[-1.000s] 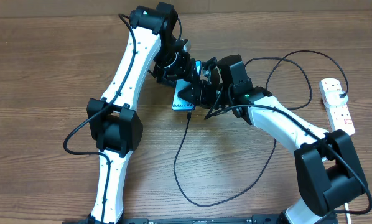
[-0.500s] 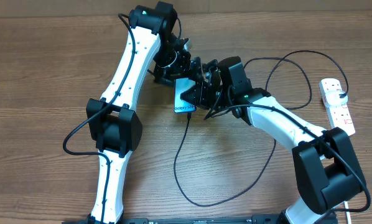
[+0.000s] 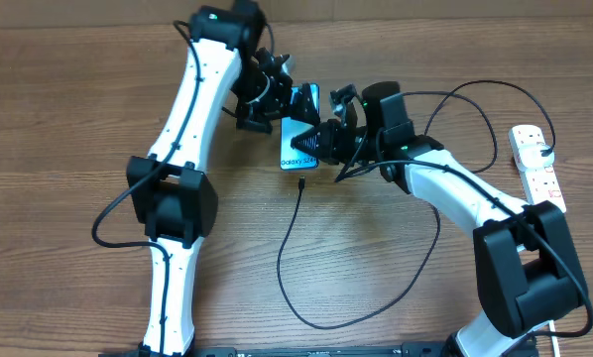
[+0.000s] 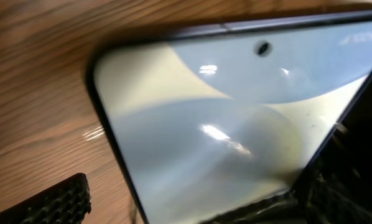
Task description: Plug charger to phone and switch on socket
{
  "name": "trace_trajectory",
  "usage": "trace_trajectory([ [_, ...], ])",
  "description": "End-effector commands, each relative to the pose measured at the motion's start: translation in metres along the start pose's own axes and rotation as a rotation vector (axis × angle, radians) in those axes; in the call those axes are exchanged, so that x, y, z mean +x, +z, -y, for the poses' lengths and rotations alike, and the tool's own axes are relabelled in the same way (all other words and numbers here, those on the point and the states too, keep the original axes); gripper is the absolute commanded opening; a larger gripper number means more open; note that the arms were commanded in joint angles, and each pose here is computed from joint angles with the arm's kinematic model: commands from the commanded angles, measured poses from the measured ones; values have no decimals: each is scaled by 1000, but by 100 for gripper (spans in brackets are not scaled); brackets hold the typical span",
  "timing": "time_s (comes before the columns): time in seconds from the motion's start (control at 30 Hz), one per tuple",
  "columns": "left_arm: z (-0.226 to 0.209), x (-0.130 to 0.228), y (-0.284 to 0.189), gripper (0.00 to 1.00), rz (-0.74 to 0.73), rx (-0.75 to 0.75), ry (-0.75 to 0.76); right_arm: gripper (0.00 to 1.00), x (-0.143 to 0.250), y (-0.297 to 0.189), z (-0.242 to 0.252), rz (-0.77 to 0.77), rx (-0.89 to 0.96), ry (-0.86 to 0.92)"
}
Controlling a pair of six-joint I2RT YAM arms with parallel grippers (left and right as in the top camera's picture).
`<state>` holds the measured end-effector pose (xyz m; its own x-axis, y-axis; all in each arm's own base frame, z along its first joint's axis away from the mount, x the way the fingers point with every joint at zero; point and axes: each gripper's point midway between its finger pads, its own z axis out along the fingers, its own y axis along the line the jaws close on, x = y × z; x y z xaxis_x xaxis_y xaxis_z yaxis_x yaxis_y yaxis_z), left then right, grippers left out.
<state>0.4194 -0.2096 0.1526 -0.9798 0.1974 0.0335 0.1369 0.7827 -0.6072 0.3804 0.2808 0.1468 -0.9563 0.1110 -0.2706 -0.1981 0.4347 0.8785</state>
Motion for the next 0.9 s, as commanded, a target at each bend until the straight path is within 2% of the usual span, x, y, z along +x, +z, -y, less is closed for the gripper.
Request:
trace_trajectory([
  [0.0, 37, -8, -45, 100, 109, 341, 184, 4, -3, -21, -31, -64, -175, -23],
  [0.07, 52, -10, -62, 100, 155, 485, 242, 4, -3, -27, -41, -84, -230, -22],
  [0.13, 60, -11, -73, 100, 183, 564, 264, 4, -4, -31, -48, -95, -266, -22],
  [0.2, 64, -11, -77, 99, 193, 592, 275, 4, -6, -32, -55, -96, -289, -14],
  [0.3, 70, -10, -77, 93, 199, 614, 304, 4, -10, -34, -65, -95, -320, 0],
  [0.53, 102, -12, -88, 86, 240, 777, 404, 4, -19, -35, -84, -60, -364, -10],
  [0.67, 117, -9, -102, 68, 254, 891, 425, 4, -31, -34, -81, -1, -340, 7],
  [0.87, 118, -10, -103, 66, 242, 904, 399, 4, -43, -37, -88, 70, -353, -52],
])
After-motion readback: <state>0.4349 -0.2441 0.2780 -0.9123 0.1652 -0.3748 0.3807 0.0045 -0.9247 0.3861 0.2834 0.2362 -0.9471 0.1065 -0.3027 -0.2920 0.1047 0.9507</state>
